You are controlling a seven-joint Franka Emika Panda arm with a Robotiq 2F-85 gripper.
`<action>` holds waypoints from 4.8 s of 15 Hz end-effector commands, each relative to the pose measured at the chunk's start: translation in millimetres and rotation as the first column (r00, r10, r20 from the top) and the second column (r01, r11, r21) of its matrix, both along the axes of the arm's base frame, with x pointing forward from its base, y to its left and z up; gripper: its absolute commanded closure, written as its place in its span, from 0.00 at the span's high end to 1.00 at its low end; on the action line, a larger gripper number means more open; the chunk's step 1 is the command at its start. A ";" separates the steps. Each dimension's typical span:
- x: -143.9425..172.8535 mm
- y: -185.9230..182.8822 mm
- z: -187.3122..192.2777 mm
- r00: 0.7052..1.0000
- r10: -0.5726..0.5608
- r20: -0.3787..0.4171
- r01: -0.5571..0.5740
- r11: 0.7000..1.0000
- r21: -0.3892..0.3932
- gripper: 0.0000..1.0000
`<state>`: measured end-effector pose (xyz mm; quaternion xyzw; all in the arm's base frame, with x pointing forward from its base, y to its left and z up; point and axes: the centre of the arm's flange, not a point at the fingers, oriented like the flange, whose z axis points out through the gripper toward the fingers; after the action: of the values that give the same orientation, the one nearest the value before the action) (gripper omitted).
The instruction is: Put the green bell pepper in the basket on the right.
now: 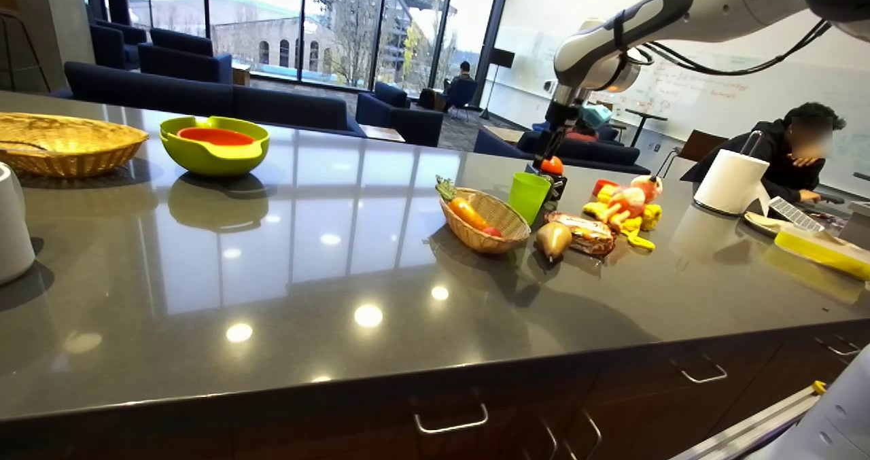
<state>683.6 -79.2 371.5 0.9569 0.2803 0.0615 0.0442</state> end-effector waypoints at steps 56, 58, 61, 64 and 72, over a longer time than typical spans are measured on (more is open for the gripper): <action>-4.9 155.3 136.5 0.850 -0.527 0.017 0.518 0.841 0.159 0.02; -13.9 164.5 129.6 0.845 -0.534 0.025 0.523 0.836 0.165 0.02; -28.0 176.9 120.6 0.841 -0.541 0.027 0.528 0.830 0.178 0.02; -52.0 192.8 115.4 0.836 -0.548 0.024 0.536 0.825 0.179 0.02; -112.3 231.5 95.6 0.827 -0.563 -0.006 0.555 0.814 0.172 0.02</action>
<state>607.3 149.5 472.4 0.9962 -0.0090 0.0853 -0.0114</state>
